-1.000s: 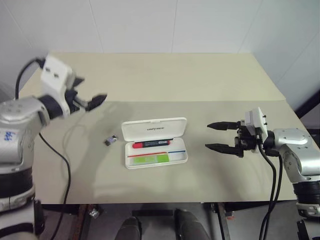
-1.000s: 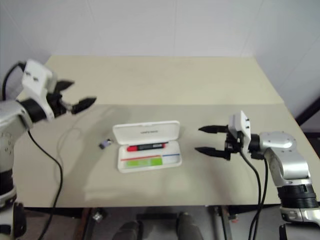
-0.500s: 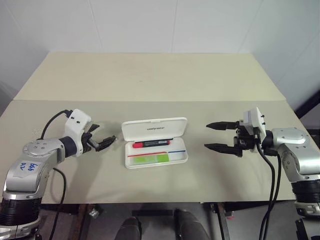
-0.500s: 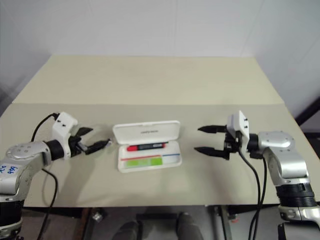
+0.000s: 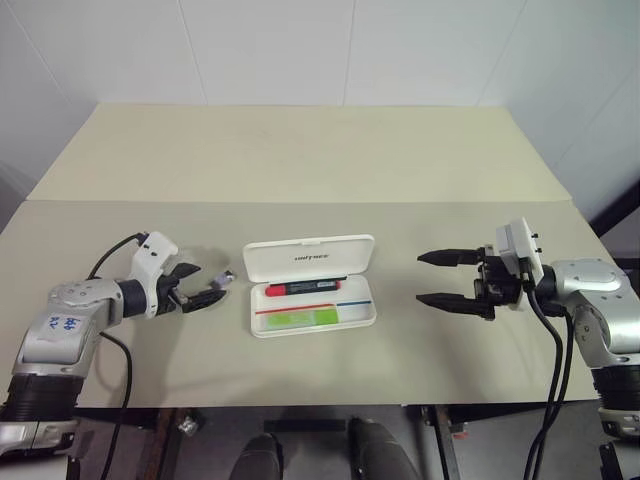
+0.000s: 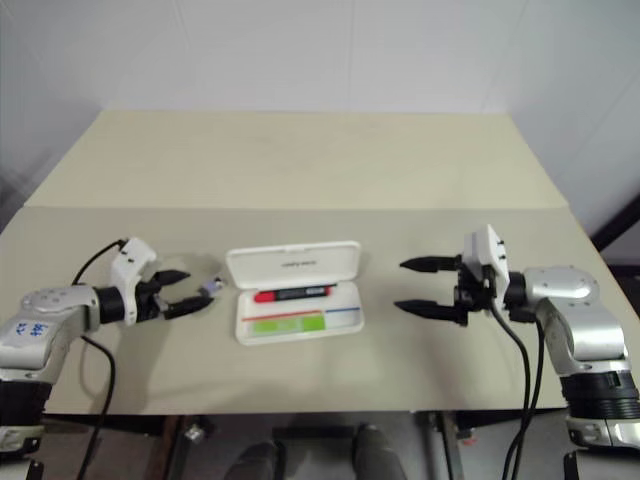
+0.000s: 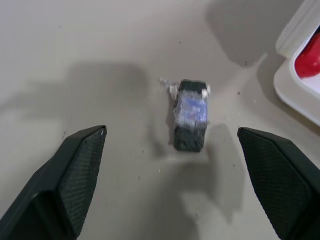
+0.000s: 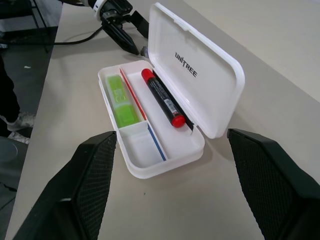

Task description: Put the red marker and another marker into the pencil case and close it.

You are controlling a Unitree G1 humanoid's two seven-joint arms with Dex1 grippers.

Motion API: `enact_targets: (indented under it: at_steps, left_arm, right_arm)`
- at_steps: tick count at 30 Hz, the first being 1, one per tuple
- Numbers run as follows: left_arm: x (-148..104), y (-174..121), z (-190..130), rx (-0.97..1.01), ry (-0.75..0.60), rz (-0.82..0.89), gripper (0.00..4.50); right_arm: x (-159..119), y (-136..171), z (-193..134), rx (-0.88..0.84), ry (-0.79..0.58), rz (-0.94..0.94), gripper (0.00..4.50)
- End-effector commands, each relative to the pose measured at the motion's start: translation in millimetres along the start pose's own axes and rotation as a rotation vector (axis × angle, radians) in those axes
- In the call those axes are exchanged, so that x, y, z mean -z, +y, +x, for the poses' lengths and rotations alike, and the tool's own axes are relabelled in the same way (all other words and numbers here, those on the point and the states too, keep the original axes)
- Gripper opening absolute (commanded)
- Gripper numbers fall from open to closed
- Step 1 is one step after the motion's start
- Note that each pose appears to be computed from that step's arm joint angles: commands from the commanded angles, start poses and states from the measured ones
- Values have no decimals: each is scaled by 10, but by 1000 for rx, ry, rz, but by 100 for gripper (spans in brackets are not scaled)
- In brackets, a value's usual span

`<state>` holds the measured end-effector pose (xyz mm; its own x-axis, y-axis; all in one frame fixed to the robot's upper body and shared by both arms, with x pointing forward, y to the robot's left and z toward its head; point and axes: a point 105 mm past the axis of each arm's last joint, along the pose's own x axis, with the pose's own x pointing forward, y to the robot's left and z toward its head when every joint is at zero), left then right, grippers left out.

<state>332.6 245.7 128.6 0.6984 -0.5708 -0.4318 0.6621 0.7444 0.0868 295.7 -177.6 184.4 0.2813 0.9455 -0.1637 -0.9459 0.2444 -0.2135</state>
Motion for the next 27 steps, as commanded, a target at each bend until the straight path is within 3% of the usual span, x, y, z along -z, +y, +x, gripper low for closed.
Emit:
enact_targets:
  at_steps: [1,15,27]
  left_arm:
    - [-90,32,33,20,-42,26,446]
    - [-114,-24,188,74,-57,32,446]
    - [14,32,227,42,28,47,51]
  right_arm:
    - [-93,-9,-23,18,-8,-43,450]
    - [-73,-29,14,28,-3,-50,450]
    - [-69,-32,54,32,-5,-57,450]
